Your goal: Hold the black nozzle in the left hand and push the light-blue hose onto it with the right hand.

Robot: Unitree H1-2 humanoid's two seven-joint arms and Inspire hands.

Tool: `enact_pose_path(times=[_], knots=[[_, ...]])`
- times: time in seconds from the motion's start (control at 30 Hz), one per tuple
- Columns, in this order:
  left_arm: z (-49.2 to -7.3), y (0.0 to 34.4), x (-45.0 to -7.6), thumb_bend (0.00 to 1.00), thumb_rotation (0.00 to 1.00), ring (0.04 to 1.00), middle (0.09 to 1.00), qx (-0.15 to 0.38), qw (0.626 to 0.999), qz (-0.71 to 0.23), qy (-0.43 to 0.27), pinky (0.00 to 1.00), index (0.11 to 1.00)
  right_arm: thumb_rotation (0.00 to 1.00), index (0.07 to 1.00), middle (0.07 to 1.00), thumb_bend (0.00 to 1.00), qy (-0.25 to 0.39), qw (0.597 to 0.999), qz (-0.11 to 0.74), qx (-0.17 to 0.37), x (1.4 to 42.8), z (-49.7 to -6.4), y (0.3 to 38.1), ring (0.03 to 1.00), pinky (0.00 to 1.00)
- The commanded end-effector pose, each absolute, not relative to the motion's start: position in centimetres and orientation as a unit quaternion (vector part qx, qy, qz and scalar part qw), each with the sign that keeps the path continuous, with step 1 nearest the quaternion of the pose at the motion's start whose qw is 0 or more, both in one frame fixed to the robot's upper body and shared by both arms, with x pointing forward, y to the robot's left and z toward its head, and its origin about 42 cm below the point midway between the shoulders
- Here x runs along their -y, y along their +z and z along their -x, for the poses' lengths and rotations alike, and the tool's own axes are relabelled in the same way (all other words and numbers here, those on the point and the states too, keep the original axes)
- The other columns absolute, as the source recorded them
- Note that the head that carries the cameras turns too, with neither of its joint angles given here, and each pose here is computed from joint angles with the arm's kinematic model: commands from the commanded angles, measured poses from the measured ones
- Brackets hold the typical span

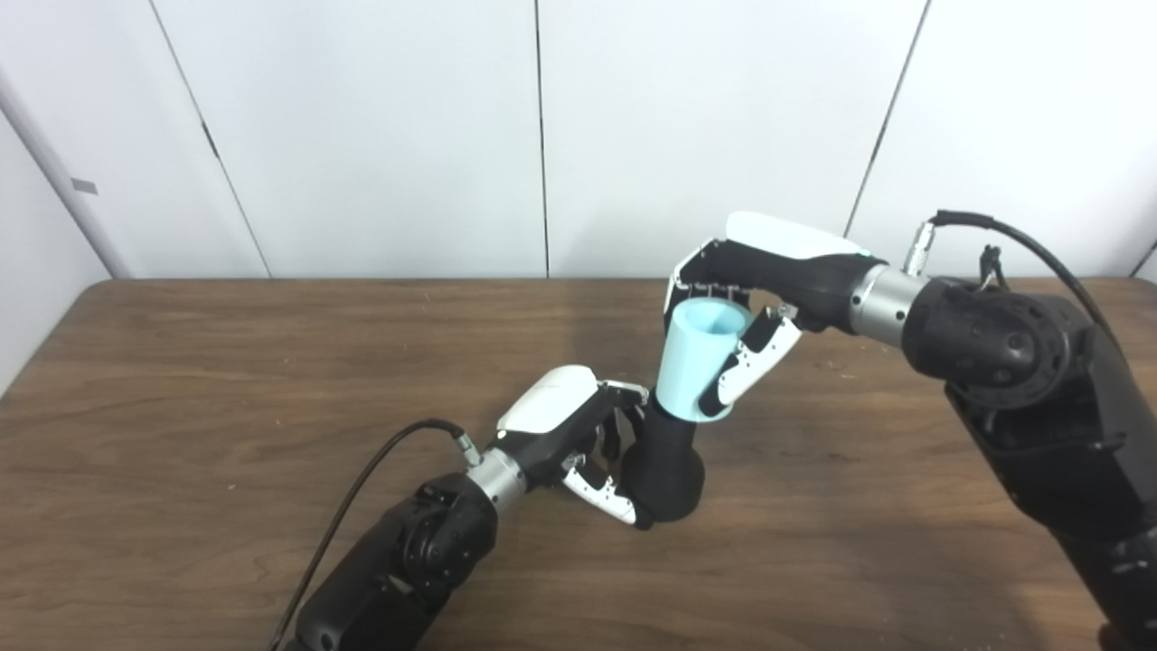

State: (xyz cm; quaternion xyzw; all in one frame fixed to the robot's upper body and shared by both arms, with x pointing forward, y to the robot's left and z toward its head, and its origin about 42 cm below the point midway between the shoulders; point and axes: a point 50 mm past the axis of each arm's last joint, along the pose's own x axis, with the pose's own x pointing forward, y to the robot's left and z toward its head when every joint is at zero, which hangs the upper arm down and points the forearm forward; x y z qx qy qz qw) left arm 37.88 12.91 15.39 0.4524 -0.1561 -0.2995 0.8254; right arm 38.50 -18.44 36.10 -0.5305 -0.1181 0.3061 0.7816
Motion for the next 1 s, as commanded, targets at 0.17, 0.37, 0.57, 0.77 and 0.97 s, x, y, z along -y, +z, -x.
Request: enact_pose_path(times=[0.17,0.37,0.57,0.77,0.97], knots=[[-36.8,12.1,-14.6,0.53,0.00,0.466,0.454,0.090,0.795,-0.497,-0.336,0.49,0.494,0.00,0.489,0.494,0.50,0.280,0.800,0.510,0.147,18.0,-38.6,37.3,0.454,0.34],[-36.8,12.2,-14.8,0.53,0.00,0.466,0.455,0.089,0.794,-0.498,-0.336,0.49,0.494,0.00,0.488,0.492,0.50,0.269,0.815,0.490,0.150,17.6,-38.7,36.8,0.456,0.34],[-36.8,12.5,-14.8,0.53,0.00,0.466,0.450,0.089,0.794,-0.500,-0.334,0.49,0.495,0.00,0.487,0.491,0.50,0.265,0.823,0.481,0.147,17.2,-38.6,36.1,0.456,0.35],[-36.8,12.6,-15.0,0.53,0.00,0.466,0.451,0.089,0.794,-0.500,-0.334,0.49,0.495,0.00,0.486,0.487,0.50,0.286,0.808,0.496,0.139,17.3,-37.6,35.6,0.460,0.35],[-36.8,12.7,-15.2,0.53,0.00,0.467,0.456,0.090,0.794,-0.501,-0.332,0.50,0.494,0.00,0.487,0.488,0.50,0.311,0.788,0.515,0.131,18.1,-37.1,35.5,0.455,0.34]])
